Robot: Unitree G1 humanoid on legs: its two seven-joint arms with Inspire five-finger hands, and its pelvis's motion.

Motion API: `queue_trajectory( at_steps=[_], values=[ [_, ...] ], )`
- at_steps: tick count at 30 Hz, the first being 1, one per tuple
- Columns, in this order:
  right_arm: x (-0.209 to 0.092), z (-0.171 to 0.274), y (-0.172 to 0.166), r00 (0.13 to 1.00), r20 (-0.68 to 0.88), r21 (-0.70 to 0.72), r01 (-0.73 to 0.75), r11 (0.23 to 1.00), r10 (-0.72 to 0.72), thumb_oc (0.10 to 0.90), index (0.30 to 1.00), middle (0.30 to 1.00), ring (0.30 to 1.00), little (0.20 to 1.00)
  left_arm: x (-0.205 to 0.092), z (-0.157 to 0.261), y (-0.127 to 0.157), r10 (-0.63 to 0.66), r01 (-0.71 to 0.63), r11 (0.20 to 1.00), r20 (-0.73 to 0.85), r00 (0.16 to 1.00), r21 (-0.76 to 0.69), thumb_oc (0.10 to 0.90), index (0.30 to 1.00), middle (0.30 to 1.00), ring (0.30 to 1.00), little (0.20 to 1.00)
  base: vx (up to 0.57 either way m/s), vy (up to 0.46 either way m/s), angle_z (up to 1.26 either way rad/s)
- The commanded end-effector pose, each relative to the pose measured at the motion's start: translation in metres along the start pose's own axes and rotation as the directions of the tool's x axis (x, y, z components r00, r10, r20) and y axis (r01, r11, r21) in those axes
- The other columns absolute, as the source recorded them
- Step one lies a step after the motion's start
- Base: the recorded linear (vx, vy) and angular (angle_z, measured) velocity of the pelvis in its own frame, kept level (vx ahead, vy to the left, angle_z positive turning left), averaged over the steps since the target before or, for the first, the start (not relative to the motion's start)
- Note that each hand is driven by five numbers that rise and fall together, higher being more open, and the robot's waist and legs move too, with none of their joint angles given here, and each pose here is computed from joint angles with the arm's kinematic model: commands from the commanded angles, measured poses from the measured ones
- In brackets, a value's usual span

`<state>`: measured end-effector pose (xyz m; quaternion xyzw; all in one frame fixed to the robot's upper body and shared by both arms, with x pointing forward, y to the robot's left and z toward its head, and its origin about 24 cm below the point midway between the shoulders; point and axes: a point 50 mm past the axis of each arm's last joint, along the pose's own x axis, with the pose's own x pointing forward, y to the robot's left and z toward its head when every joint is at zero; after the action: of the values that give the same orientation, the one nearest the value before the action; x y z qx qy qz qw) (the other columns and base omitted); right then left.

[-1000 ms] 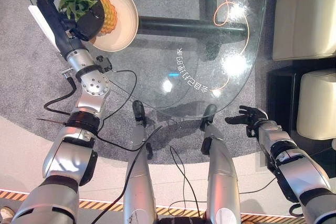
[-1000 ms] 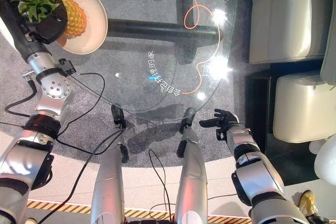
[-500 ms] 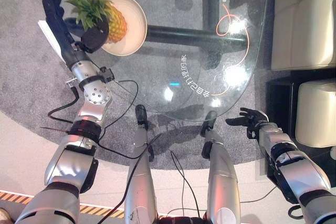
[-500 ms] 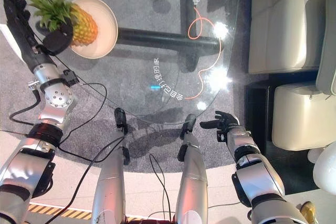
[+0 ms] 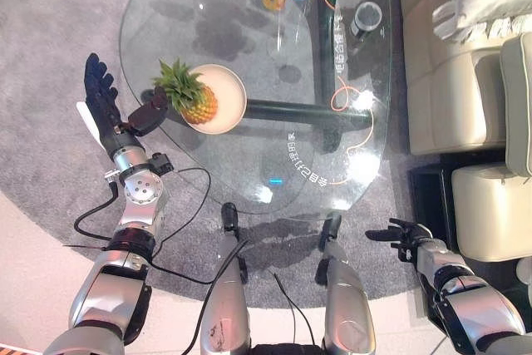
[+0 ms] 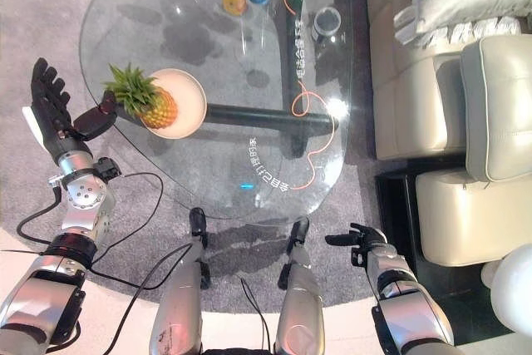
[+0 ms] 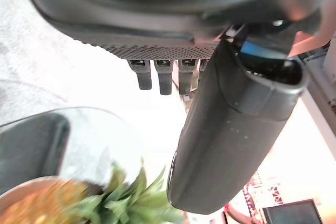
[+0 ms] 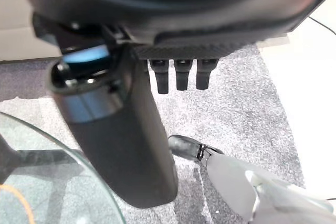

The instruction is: Pick up the fruit to the plate

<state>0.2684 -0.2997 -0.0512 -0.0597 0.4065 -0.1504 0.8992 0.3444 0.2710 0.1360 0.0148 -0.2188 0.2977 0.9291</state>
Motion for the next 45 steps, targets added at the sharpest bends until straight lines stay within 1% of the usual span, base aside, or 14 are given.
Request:
queue_trajectory(
  at_steps=[1, 12, 15, 19, 22, 23, 25, 26, 29, 31, 32, 36, 41, 45],
  values=[
    [-0.003, -0.027, -0.028, 0.993, -0.092, -0.039, 0.074, 0.997, -0.077, 0.8, 0.9, 0.9, 0.9, 0.9, 0.016, 0.026, 0.0, 0.025, -0.017, 0.997, 0.114, 0.993, -0.072, 0.8, 0.9, 0.9, 0.9, 0.9, 0.06, 0.018, 0.04],
    [-0.018, -0.11, -0.042, 0.96, -0.266, -0.066, 0.076, 0.995, -0.091, 0.8, 0.9, 0.9, 0.9, 0.9, -0.027, -0.023, 0.023, -0.025, 0.027, 0.998, -0.044, 0.999, 0.05, 0.8, 0.9, 0.9, 0.9, 0.9, 0.08, 0.002, 0.02],
    [-0.025, -0.132, -0.044, 0.941, -0.324, -0.074, 0.076, 0.994, -0.096, 0.8, 0.9, 0.9, 0.9, 0.9, -0.045, -0.048, 0.036, -0.053, 0.069, 0.995, -0.193, 0.98, 0.078, 0.8, 0.9, 0.9, 0.9, 0.9, 0.07, -0.013, 0.02],
    [-0.033, -0.157, -0.043, 0.914, -0.391, -0.116, 0.062, 0.991, -0.103, 0.8, 0.9, 0.9, 0.9, 0.9, -0.084, -0.091, 0.06, -0.115, 0.21, 0.963, -0.446, 0.888, 0.171, 0.8, 0.9, 0.9, 0.9, 0.9, 0.09, 0.001, 0.03],
    [-0.039, -0.173, -0.039, 0.897, -0.427, -0.173, 0.045, 0.984, -0.116, 0.8, 0.9, 0.9, 0.9, 0.9, -0.129, -0.125, 0.09, -0.101, 0.353, 0.9, -0.666, 0.739, 0.255, 0.8, 0.9, 0.9, 0.9, 0.9, 0.14, 0.039, -0.02],
    [-0.043, -0.183, -0.033, 0.883, -0.457, -0.193, 0.022, 0.981, -0.109, 0.8, 0.9, 0.9, 0.9, 0.9, -0.155, -0.139, 0.102, -0.093, 0.457, 0.844, -0.762, 0.641, 0.282, 0.8, 0.9, 0.9, 0.9, 0.9, 0.14, 0.036, -0.05],
    [-0.045, -0.189, -0.03, 0.871, -0.479, -0.203, 0.013, 0.979, -0.111, 0.8, 0.9, 0.9, 0.9, 0.9, -0.174, -0.146, 0.112, -0.1, 0.537, 0.797, -0.818, 0.567, 0.275, 0.8, 0.9, 0.9, 0.9, 0.9, 0.11, 0.029, -0.07],
    [-0.049, -0.197, -0.027, 0.856, -0.506, -0.229, -0.015, 0.973, -0.106, 0.8, 0.9, 0.9, 0.9, 0.9, -0.199, -0.153, 0.121, -0.096, 0.639, 0.726, -0.882, 0.461, 0.254, 0.8, 0.9, 0.9, 0.9, 0.9, 0.09, 0.03, -0.03],
    [-0.052, -0.204, -0.028, 0.84, -0.532, -0.258, -0.035, 0.966, -0.112, 0.8, 0.9, 0.9, 0.9, 0.9, -0.246, -0.162, 0.146, -0.008, 0.743, 0.651, -0.978, 0.209, 0.154, 0.8, 0.9, 0.9, 0.9, 0.9, 0.07, 0.041, 0.0],
    [-0.053, -0.206, -0.027, 0.834, -0.541, -0.271, -0.052, 0.961, -0.108, 0.8, 0.9, 0.9, 0.9, 0.9, -0.26, -0.162, 0.155, 0.019, 0.768, 0.632, -0.993, 0.117, 0.103, 0.8, 0.9, 0.9, 0.9, 0.9, 0.05, 0.045, 0.01],
    [-0.054, -0.207, -0.026, 0.83, -0.548, -0.269, -0.054, 0.962, -0.107, 0.8, 0.9, 0.9, 0.9, 0.9, -0.271, -0.163, 0.159, 0.051, 0.785, 0.617, -0.998, 0.033, 0.058, 0.8, 0.9, 0.9, 0.9, 0.9, 0.03, 0.033, 0.0],
    [-0.053, -0.208, -0.018, 0.826, -0.557, -0.288, -0.09, 0.953, -0.09, 0.8, 0.9, 0.9, 0.9, 0.9, -0.285, -0.162, 0.168, 0.098, 0.767, 0.642, -0.992, -0.08, 0.001, 0.8, 0.9, 0.9, 0.9, 0.9, 0.02, -0.009, 0.01],
    [-0.055, -0.211, -0.011, 0.819, -0.569, -0.328, -0.142, 0.934, -0.076, 0.8, 0.9, 0.9, 0.9, 0.9, -0.295, -0.162, 0.165, 0.077, 0.705, 0.708, -0.987, -0.138, -0.043, 0.8, 0.9, 0.9, 0.9, 0.9, 0.03, -0.011, 0.04],
    [-0.057, -0.216, -0.005, 0.805, -0.591, -0.35, -0.188, 0.918, -0.061, 0.8, 0.9, 0.9, 0.9, 0.9, -0.299, -0.163, 0.157, 0.045, 0.693, 0.716, -0.985, -0.164, -0.083, 0.8, 0.9, 0.9, 0.9, 0.9, 0.02, 0.0, 0.01]
  ],
)
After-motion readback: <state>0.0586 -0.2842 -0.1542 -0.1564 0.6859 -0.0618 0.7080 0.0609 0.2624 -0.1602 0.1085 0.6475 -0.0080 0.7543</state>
